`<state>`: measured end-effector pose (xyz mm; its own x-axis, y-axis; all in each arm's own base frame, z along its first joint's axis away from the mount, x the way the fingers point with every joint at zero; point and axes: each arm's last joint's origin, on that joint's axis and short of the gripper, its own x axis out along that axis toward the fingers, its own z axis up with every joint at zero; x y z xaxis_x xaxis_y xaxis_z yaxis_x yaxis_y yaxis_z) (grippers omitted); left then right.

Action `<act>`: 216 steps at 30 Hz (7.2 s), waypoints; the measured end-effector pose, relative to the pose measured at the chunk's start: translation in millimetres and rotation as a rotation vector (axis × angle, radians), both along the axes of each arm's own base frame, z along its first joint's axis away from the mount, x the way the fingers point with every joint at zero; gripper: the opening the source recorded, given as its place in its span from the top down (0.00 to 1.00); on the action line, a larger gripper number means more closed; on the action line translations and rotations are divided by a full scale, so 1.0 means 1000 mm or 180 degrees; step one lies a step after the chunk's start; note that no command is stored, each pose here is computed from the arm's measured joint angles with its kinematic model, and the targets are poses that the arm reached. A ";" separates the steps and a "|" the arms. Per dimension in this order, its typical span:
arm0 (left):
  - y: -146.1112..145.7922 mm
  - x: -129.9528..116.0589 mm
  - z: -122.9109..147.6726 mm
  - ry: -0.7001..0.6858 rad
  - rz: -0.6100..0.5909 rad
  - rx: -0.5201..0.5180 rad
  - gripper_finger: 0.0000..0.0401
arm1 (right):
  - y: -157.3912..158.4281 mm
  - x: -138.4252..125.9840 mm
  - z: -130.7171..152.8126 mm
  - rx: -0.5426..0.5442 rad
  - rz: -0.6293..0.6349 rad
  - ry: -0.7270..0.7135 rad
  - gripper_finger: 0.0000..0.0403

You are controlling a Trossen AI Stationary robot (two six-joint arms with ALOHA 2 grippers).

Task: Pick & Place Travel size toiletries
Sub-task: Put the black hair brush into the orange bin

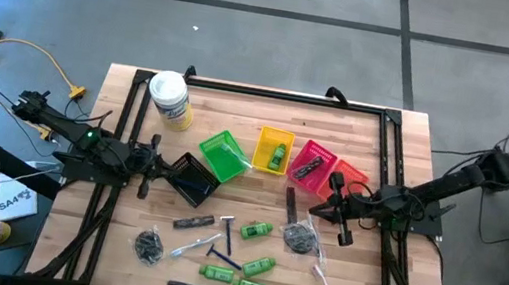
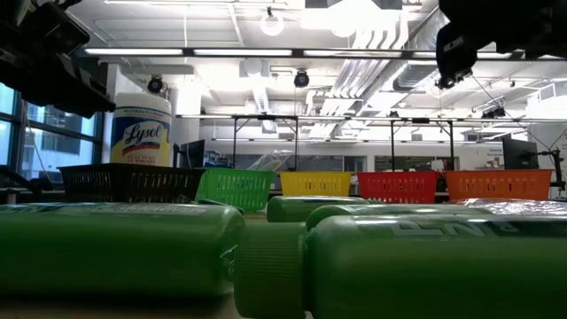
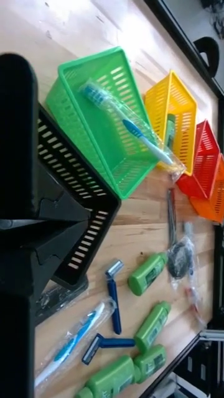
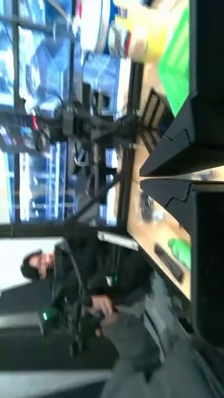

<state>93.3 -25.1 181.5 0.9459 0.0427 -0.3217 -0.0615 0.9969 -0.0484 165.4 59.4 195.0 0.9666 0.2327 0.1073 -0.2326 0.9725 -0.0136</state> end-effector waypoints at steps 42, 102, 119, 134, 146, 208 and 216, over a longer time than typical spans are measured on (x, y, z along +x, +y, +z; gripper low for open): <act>0.001 -0.001 -0.004 0.0116 0.0098 -0.0155 1.00 | 0.152 0.069 -0.024 -0.0972 -0.0749 0.3876 0.78; -0.001 0.000 -0.001 0.0019 -0.0015 -0.0203 1.00 | 0.159 0.062 0.033 -0.1207 -0.1131 0.2900 0.99; -0.001 0.000 -0.001 0.0019 -0.0021 -0.0188 1.00 | 0.126 0.030 0.117 -0.0449 -0.1197 0.2029 0.99; -0.001 0.000 -0.001 0.0020 -0.0034 -0.0153 1.00 | 0.112 0.021 0.127 -0.0249 -0.1131 0.2116 0.99; -0.001 0.000 -0.001 0.0019 -0.0027 -0.0172 1.00 | 0.171 0.071 0.020 -0.0746 -0.0571 0.3332 0.84; -0.001 -0.002 -0.006 0.0201 -0.0123 -0.0223 1.00 | 0.188 0.045 0.008 -0.1412 -0.1289 0.2729 0.99; -0.001 -0.002 -0.006 0.0201 -0.0129 -0.0209 1.00 | 0.174 0.037 0.043 -0.1537 -0.1296 0.2399 0.99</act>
